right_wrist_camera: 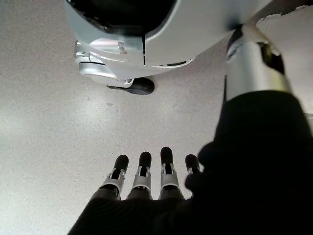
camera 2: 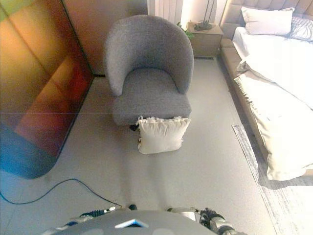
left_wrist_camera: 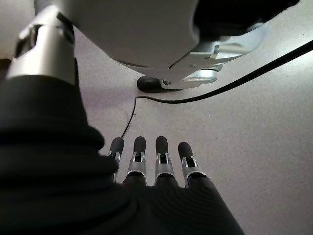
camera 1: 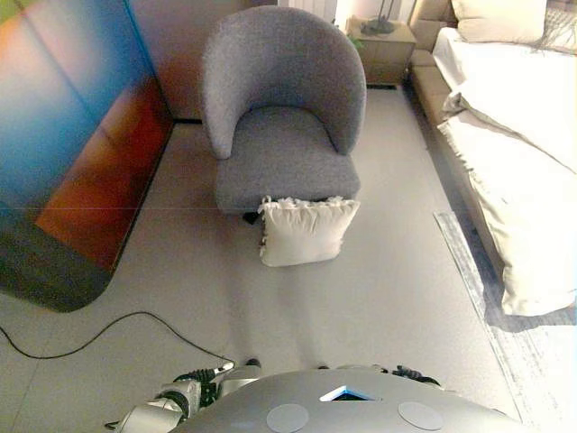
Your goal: Pick up the cushion and take it to the sofa
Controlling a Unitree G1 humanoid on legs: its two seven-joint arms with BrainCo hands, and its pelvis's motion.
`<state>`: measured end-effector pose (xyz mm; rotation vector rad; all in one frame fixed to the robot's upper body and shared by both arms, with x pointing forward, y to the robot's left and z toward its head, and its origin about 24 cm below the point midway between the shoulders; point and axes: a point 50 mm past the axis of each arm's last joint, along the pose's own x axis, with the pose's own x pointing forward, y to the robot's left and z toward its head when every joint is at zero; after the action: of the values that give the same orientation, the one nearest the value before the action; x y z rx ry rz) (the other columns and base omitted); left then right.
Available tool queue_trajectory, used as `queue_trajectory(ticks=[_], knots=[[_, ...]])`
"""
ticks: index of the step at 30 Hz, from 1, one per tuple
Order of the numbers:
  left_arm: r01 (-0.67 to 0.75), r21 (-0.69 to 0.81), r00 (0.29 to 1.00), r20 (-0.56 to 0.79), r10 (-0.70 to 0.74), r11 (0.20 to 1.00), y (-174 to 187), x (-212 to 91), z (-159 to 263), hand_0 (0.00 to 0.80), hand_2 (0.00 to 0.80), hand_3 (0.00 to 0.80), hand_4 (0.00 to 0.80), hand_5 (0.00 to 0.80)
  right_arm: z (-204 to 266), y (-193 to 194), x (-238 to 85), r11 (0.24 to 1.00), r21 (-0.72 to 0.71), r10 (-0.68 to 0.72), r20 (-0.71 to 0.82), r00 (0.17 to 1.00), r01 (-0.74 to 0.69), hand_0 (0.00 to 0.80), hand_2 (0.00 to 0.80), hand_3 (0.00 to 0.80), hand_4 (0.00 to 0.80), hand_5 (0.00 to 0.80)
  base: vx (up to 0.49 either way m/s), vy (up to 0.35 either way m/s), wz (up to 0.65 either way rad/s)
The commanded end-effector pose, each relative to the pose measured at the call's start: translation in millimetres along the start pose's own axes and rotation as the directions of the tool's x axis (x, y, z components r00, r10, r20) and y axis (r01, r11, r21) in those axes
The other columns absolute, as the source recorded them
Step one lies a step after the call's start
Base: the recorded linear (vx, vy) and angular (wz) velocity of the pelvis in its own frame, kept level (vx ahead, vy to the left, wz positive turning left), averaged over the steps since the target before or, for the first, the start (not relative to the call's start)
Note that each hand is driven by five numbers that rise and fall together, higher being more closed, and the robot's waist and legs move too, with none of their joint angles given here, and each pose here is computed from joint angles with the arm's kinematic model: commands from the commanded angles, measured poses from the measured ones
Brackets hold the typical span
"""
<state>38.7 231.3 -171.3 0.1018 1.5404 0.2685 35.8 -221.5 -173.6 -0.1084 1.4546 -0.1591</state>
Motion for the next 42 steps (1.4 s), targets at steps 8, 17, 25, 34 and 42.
queue_trajectory(ticks=[8, 17, 25, 34, 42], knots=[[0.012, 0.037, 1.0, -0.023, -0.011, 0.999, -13.7, -1.1, 6.7, 0.0, 0.0, 0.0, 0.0, 0.0, 19.1, 2.7, 0.9, 1.0, -0.009, 0.007, 0.014, 1.0, -0.007, 0.0, 0.0, 0.0, 0.0, 0.0, 0.003, -0.082, 0.0], [-0.053, -0.061, 0.999, 0.0, 0.053, 0.997, -16.1, -2.0, 12.1, 0.0, 0.0, 0.0, 0.0, 0.0, 36.3, 7.1, 0.1, 0.998, -0.054, -0.007, 0.071, 0.997, 0.011, 0.0, 0.0, 0.0, 0.0, 0.0, -0.037, -0.155, 0.02], [-0.026, -0.115, 1.0, 0.0, 0.026, 0.993, -21.7, -1.2, 2.7, 0.0, 0.0, 0.0, 0.0, 0.0, 40.6, -2.3, -0.1, 0.999, -0.01, -0.034, 0.082, 0.996, 0.035, 0.0, 0.0, 0.0, 0.0, 0.0, 0.095, -0.038, -0.07], [0.003, -0.072, 0.999, -0.034, -0.006, 0.997, -19.0, 0.5, -20.2, 0.0, 0.0, 0.0, 0.0, 0.0, 30.1, -4.1, 0.5, 0.998, -0.001, -0.056, 0.048, 0.997, 0.056, 0.0, 0.0, 0.0, 0.0, 0.0, 0.46, 0.06, -0.09], [0.019, -0.102, 1.0, -0.021, -0.021, 0.995, -8.3, 0.9, -11.3, 0.0, 0.0, 0.0, 0.0, 0.0, 16.7, -3.7, 0.9, 0.986, 0.15, -0.07, -0.01, 0.998, 0.07, 0.0, 0.0, 0.0, 0.0, 0.0, 0.7, 0.208, -0.38]])
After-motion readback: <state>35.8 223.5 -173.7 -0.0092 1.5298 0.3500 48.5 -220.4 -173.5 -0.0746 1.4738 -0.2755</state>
